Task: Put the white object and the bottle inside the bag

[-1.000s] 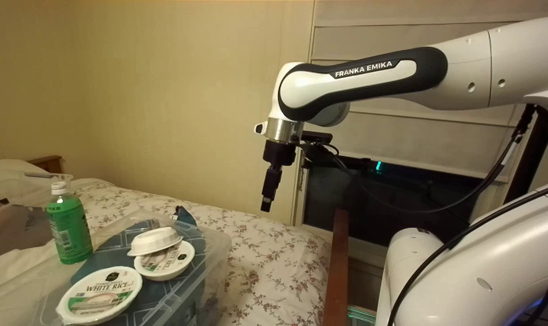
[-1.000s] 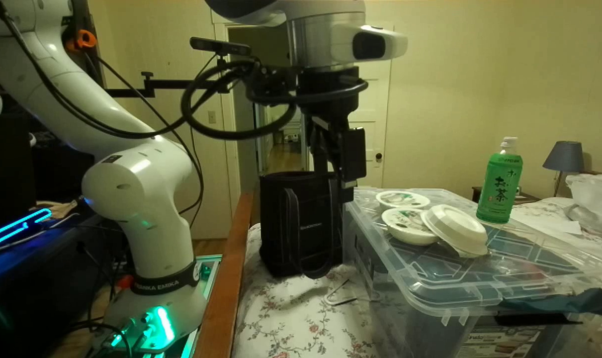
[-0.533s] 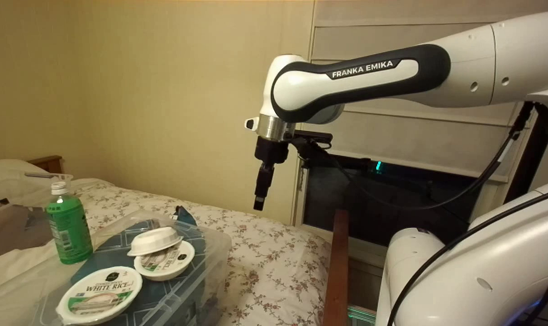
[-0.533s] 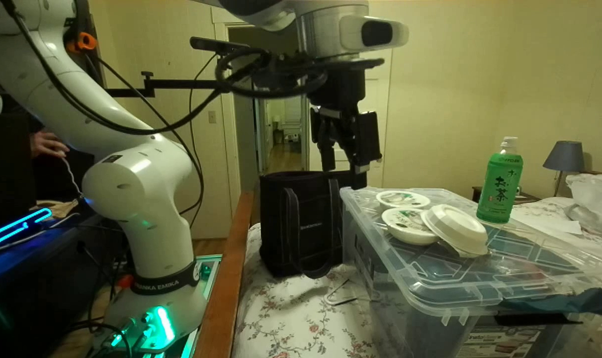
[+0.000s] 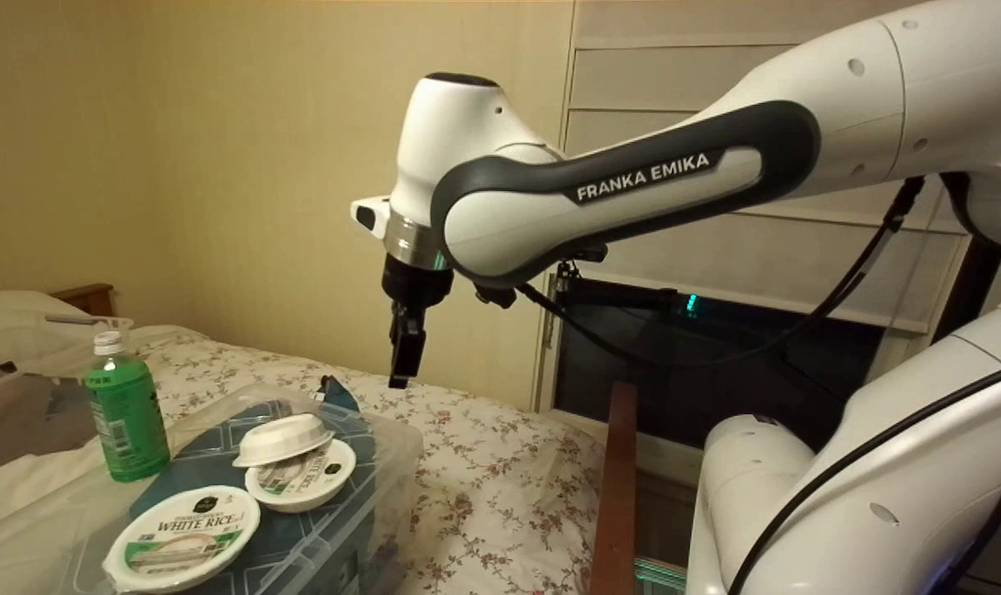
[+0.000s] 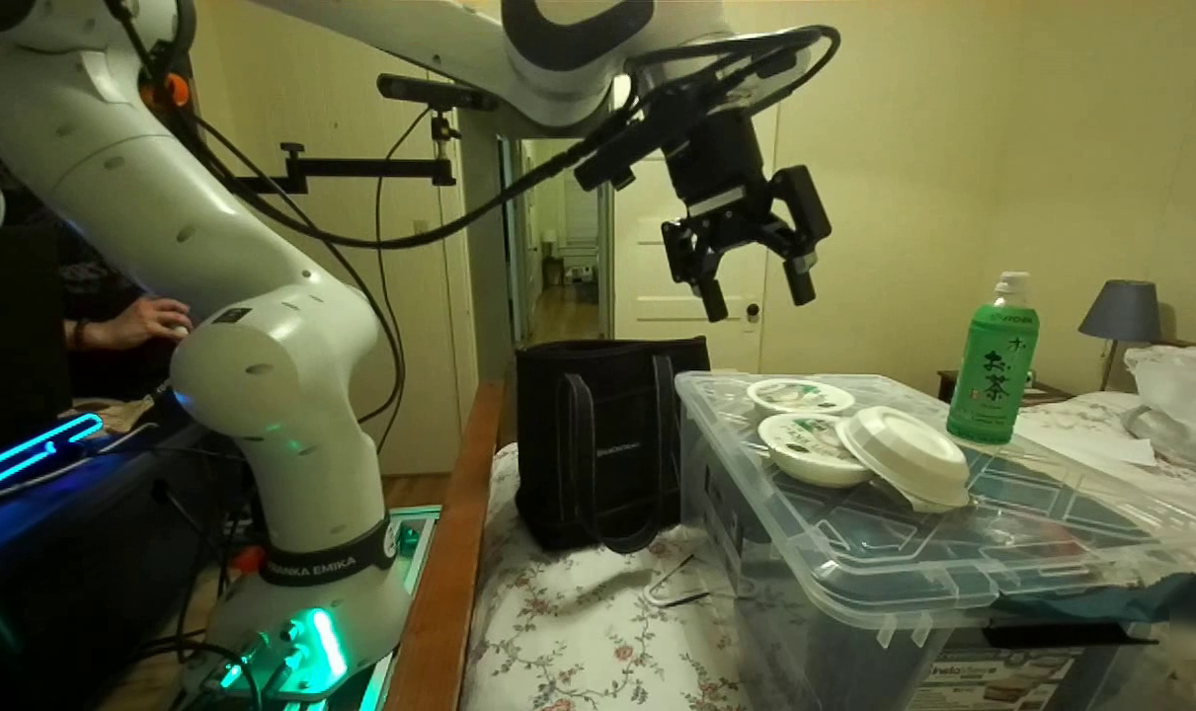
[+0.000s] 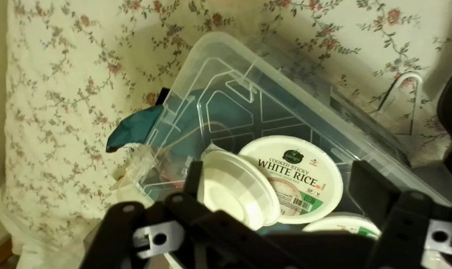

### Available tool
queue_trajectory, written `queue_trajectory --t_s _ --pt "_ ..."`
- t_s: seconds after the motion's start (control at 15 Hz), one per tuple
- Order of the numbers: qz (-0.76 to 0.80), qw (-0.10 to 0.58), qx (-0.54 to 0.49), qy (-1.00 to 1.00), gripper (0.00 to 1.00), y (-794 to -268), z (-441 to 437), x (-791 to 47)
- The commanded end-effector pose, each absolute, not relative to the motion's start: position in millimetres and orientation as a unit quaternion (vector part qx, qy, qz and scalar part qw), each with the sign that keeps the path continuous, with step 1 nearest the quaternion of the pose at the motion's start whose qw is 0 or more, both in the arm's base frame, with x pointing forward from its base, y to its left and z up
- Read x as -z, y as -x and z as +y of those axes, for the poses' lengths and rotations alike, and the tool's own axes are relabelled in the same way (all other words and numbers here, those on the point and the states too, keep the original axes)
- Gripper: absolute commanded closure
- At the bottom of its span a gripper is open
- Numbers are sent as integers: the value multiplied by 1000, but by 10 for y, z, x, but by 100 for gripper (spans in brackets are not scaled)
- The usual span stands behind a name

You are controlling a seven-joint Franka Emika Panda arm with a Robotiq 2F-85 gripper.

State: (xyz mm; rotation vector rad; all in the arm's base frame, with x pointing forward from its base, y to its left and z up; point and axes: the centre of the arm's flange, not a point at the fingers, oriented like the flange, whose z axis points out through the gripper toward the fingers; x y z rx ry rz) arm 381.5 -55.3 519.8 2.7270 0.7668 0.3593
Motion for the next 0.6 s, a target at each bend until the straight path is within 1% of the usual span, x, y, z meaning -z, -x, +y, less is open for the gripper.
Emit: queue_trajectory --t_s 0.0,0.07,0.13,0.27,0.53 --pt "340 202 -128 -909 0 -4107 -358 -4812" --pt "362 215 -128 -898 0 -4169 -328 -4714" --pt "327 187 -129 -917 0 -4012 -343 -4946" --pt "330 186 -123 -917 0 -4068 -328 -4847" --pt "327 188 -129 -917 0 -4048 -343 -4908"
